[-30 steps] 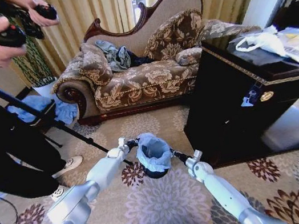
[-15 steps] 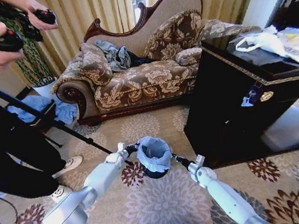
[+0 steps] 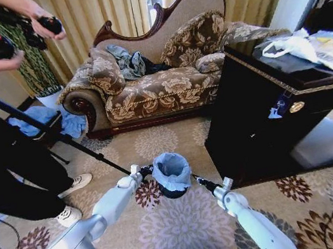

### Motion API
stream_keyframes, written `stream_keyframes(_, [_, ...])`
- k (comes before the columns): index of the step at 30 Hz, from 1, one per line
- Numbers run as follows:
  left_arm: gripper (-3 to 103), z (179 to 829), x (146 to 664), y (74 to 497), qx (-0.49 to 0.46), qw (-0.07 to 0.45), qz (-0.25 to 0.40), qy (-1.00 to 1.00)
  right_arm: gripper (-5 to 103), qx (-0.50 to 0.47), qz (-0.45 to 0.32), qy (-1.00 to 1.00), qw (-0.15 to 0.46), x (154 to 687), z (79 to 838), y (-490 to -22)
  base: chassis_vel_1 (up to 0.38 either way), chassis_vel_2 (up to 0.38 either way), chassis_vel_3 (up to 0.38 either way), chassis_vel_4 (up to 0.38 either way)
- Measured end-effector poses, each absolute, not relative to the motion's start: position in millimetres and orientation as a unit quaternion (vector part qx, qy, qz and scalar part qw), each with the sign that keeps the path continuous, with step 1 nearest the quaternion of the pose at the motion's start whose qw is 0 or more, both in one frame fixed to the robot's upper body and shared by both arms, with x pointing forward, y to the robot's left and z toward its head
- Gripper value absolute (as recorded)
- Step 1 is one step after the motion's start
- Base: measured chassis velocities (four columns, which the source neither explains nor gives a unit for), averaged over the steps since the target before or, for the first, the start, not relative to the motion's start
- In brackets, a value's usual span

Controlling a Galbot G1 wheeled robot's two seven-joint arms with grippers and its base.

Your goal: Place a garbage bag over the trash bin.

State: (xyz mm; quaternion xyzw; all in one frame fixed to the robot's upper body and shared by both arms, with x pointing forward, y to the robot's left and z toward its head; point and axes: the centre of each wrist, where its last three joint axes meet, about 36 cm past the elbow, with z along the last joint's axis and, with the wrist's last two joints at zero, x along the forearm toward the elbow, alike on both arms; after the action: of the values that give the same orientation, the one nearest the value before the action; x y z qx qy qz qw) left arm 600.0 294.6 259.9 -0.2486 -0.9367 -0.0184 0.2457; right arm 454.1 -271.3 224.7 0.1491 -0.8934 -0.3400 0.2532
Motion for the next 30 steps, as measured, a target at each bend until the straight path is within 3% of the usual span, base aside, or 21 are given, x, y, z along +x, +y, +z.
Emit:
stream_keyframes(4, [41,260,599,296,-0.248,0.244,-0.017,-0.937,47,0.145,-0.34,-0.896,0.247,452,229,-281,0.0,0.0,0.0,0.0])
stream_keyframes(8, [62,261,596,300,-0.247,0.242,-0.014,-0.938,63,0.138,-0.351,-0.897,0.229,444,241,-291,0.0,0.0,0.0,0.0])
stream_keyframes(10, [62,261,593,301,-0.247,0.243,-0.011,-0.938,69,0.135,-0.354,-0.897,0.226,439,244,-294,0.0,0.0,0.0,0.0])
stream_keyframes(15, [89,263,574,319,-0.241,0.263,0.0,-0.934,95,0.13,-0.361,-0.897,0.218,415,252,-303,0.0,0.0,0.0,0.0])
stream_keyframes(21, [95,270,559,336,-0.231,0.28,-0.005,-0.932,100,0.12,-0.365,-0.898,0.214,409,251,-309,0.0,0.0,0.0,0.0])
stream_keyframes(30, [89,300,535,333,-0.253,0.304,0.012,-0.918,100,0.117,-0.365,-0.899,0.211,409,253,-314,0.0,0.0,0.0,0.0])
